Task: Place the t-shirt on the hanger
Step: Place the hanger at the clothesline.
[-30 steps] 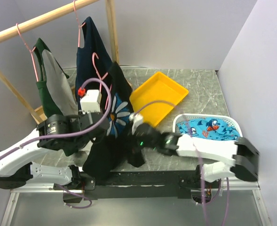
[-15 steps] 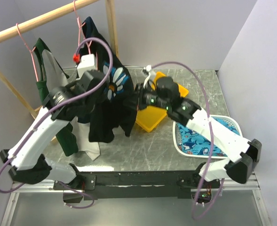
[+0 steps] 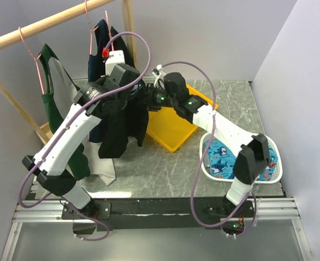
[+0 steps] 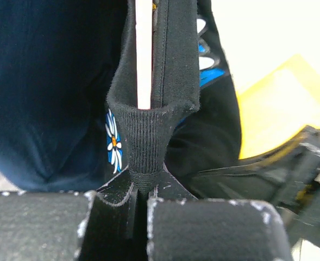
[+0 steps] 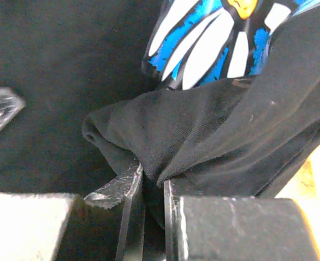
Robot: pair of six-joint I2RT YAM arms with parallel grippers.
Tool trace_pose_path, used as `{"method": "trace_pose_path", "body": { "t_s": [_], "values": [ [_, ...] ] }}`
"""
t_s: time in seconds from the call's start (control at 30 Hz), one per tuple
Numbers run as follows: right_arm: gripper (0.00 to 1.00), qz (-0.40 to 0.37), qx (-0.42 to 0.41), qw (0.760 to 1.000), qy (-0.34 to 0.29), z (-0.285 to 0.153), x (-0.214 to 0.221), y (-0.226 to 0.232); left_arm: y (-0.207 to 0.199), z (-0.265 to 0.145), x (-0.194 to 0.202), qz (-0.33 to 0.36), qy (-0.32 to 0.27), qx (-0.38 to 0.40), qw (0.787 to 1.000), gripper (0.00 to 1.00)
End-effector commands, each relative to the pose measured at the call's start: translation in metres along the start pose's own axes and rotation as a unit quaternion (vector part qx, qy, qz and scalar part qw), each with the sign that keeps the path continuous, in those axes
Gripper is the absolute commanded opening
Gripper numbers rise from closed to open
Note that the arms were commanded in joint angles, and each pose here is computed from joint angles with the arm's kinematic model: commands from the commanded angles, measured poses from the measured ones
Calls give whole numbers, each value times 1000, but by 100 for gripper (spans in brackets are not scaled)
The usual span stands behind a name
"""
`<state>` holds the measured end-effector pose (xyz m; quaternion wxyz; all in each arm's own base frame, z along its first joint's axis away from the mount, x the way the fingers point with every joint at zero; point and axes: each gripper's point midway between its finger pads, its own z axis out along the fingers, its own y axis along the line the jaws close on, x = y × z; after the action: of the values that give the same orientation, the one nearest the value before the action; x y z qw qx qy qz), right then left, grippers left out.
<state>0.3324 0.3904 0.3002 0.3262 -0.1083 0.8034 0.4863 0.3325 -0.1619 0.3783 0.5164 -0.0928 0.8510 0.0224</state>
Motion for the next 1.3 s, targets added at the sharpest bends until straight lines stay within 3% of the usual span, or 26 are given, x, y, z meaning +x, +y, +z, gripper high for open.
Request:
{"method": "trace_pose_path", "body": {
  "t_s": [0.0,0.13,0.43,0.87,1.03,1.27],
  "values": [
    [0,-10,-63,997,-41,7,-34,31,1,0,-49,-41,-68,4,997,1],
    [0,5,-84,996,-41,20,-37,32,10,16,-58,-47,-85,-18,995,1],
    [0,-3,-123,992,-20,48,-36,52,92,47,-56,-47,-105,-198,973,1],
    [0,-49,-134,990,8,56,-5,90,144,-5,-45,-82,-129,-226,962,1],
    [0,-55,-132,990,5,48,-1,89,133,-2,-42,-75,-118,-188,972,1],
    [0,-54,-124,991,-6,42,-10,79,68,3,-53,-24,-110,-123,986,1]
  ]
}}
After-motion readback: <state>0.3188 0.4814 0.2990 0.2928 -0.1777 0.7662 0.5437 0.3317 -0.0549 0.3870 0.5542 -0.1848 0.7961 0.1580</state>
